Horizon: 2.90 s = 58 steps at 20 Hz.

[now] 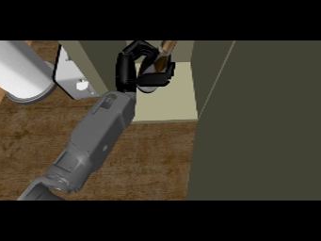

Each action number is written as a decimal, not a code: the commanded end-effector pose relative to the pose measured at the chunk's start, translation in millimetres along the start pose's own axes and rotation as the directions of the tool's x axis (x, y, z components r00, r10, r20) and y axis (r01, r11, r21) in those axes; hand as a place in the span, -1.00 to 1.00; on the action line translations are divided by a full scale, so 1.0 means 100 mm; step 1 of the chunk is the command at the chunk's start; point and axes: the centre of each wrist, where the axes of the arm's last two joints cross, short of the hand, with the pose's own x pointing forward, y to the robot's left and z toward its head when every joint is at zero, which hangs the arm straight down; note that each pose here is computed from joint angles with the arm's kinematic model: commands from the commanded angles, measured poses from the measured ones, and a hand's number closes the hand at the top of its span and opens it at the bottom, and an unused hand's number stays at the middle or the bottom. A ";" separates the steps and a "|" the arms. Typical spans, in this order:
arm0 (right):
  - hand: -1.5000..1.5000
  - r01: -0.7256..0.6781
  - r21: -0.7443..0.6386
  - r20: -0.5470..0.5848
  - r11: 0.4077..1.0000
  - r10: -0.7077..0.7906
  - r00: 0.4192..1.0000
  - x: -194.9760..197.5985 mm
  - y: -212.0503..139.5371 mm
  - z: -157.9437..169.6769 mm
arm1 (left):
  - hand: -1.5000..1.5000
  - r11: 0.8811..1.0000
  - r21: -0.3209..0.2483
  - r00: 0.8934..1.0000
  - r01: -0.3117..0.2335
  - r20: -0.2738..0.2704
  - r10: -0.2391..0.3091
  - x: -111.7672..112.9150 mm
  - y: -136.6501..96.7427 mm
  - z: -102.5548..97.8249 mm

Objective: Pick up the wine, place it into the cabinet and close the cabinet

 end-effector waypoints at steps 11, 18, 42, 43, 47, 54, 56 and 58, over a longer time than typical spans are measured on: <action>-1.00 0.031 0.040 0.036 0.999 -0.033 0.999 0.16 0.02 0.18 | 1.00 0.991 0.119 0.995 -0.065 -0.066 0.073 -0.07 0.04 -0.09; -1.00 0.045 0.021 0.052 0.999 -0.046 0.998 0.10 0.05 0.15 | 1.00 0.986 0.116 0.987 -0.118 -0.098 0.130 -0.06 0.19 -0.18; -1.00 0.044 0.048 0.058 0.998 -0.046 0.997 -0.02 0.03 -0.07 | -1.00 0.986 0.121 0.989 0.113 -0.112 -0.099 -0.30 0.16 0.07; -1.00 0.032 0.073 0.057 0.997 -0.036 0.998 0.05 0.04 0.00 | -1.00 0.985 0.117 0.986 0.125 -0.122 -0.110 -0.28 0.25 0.02; -1.00 0.028 0.063 0.049 0.998 -0.031 0.998 -0.01 0.06 -0.01 | -1.00 0.984 0.119 0.986 0.133 -0.116 -0.119 -0.29 0.20 0.04; -1.00 0.048 0.074 0.063 0.996 -0.052 0.997 0.09 0.06 0.03 | -1.00 0.986 0.145 0.994 0.083 -0.081 -0.071 -0.40 0.30 0.14; -1.00 0.043 0.069 0.043 0.997 -0.046 0.998 0.14 0.08 0.11 | -1.00 0.987 0.149 0.996 0.064 -0.075 -0.054 -0.26 0.21 0.01; -1.00 0.036 0.072 0.068 0.997 -0.041 0.997 0.05 0.08 -0.02 | -1.00 0.990 0.125 0.996 0.064 -0.068 -0.055 -0.37 0.37 0.09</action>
